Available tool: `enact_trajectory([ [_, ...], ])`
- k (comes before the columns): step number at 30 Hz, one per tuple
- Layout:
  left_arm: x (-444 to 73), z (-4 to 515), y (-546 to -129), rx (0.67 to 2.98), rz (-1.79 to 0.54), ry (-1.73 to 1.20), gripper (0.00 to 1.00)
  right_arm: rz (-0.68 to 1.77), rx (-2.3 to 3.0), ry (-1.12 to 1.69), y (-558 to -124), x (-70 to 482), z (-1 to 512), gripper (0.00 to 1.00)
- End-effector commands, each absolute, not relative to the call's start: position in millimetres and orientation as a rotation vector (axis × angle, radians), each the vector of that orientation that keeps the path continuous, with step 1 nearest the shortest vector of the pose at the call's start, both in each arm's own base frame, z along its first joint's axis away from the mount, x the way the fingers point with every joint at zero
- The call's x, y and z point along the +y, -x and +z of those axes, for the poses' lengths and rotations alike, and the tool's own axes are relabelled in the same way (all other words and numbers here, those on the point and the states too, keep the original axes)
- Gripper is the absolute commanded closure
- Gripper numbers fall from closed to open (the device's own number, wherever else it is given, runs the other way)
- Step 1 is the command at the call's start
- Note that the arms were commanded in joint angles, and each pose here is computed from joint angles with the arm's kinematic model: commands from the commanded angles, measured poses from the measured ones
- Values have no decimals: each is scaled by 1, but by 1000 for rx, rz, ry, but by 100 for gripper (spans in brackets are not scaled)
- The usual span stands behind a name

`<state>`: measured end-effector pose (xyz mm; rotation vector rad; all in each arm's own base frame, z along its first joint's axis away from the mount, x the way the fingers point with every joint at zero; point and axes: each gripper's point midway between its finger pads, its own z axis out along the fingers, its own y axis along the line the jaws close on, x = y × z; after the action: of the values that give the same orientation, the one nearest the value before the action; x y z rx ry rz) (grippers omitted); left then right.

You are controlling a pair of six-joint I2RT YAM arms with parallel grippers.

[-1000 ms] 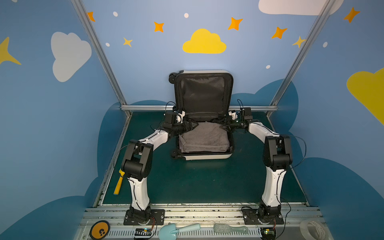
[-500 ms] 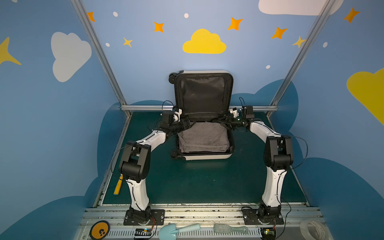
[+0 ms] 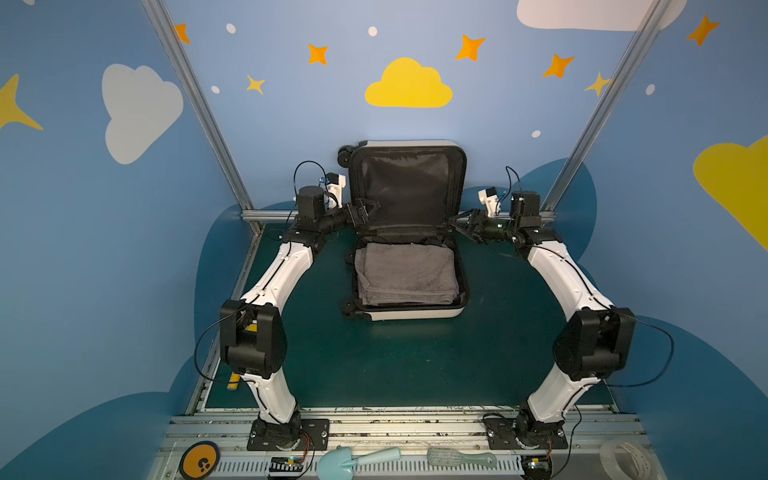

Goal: Pack the luggage

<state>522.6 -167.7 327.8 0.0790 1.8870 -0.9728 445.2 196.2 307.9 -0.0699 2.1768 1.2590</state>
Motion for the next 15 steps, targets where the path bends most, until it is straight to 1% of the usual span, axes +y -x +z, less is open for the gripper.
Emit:
enact_trajectory([
  [1, -142, 320, -539, 1905, -874, -26, 0, 1105, 2253, 79, -426, 186, 285, 35],
  [6, -118, 318, -560, 1883, -839, 29, 0, 966, 2227, 72, -417, 173, 277, 26],
  [7, -116, 317, -565, 1881, -838, 30, 0, 950, 2229, 24, -418, 170, 274, 26],
  [12, -115, 313, -586, 1858, -854, 7, 2, 863, 2222, -32, -426, 162, 271, 26],
  [15, -118, 310, -597, 1837, -863, -16, 2, 841, 2228, -49, -431, 167, 268, 26],
])
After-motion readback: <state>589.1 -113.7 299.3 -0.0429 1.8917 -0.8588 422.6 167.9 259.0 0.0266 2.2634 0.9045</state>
